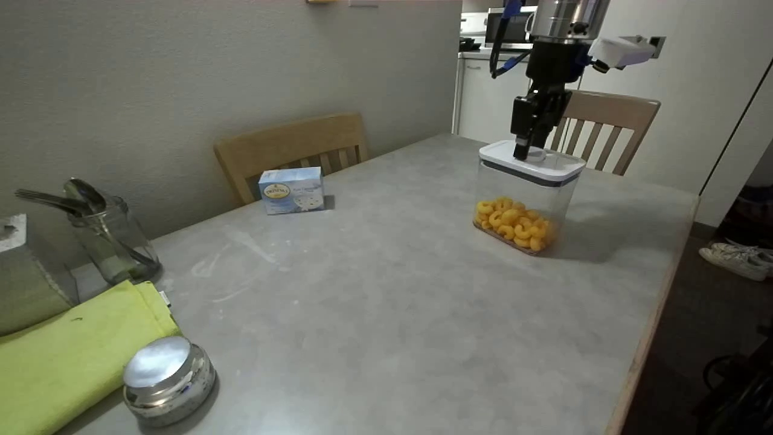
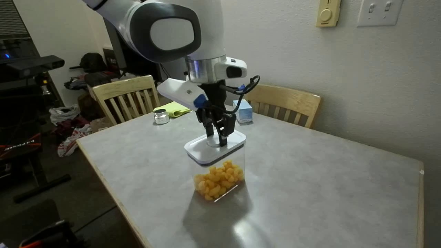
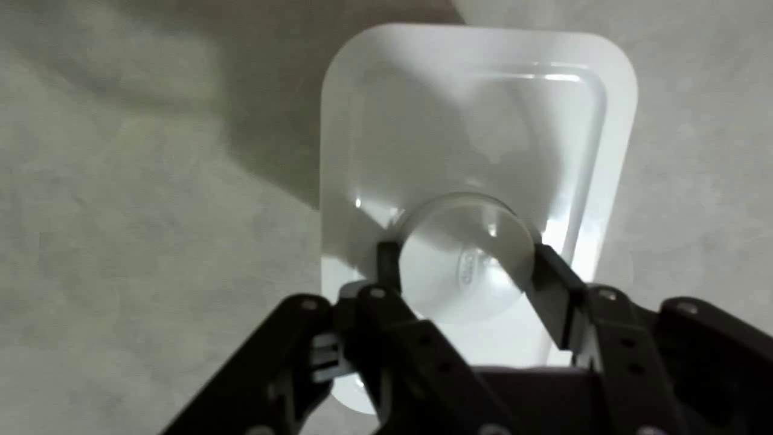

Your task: Take the white lid off of the table and place it on the clear bowl then push down then knob on the lid

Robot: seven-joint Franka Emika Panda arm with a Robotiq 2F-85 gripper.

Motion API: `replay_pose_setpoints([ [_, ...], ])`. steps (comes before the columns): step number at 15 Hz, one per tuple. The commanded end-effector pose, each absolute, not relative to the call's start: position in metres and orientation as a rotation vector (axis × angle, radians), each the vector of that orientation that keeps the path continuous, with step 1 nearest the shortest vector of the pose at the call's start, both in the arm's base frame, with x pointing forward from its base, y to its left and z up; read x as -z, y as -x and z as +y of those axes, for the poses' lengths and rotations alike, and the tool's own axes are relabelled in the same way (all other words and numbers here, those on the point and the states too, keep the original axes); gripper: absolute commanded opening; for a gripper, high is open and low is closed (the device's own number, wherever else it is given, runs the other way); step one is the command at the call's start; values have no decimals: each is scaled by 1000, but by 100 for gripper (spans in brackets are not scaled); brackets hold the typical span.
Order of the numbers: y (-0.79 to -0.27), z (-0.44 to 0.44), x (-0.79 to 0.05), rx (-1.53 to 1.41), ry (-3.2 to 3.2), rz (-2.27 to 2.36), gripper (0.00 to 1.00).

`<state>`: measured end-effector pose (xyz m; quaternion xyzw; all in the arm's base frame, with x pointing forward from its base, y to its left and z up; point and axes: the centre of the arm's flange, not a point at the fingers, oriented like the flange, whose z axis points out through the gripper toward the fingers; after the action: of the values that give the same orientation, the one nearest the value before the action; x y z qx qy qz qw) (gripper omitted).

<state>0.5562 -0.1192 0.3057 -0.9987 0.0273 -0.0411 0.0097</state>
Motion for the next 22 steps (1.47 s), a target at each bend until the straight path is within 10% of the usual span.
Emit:
replay_pose_setpoints([
  [1, -546, -130, -292, 108, 3114, 101, 86],
  [4, -541, -129, -303, 121, 3132, 105, 100],
  [18, -523, -119, -341, 197, 3141, 77, 100],
  [22, -521, -119, -341, 197, 3147, 81, 58],
])
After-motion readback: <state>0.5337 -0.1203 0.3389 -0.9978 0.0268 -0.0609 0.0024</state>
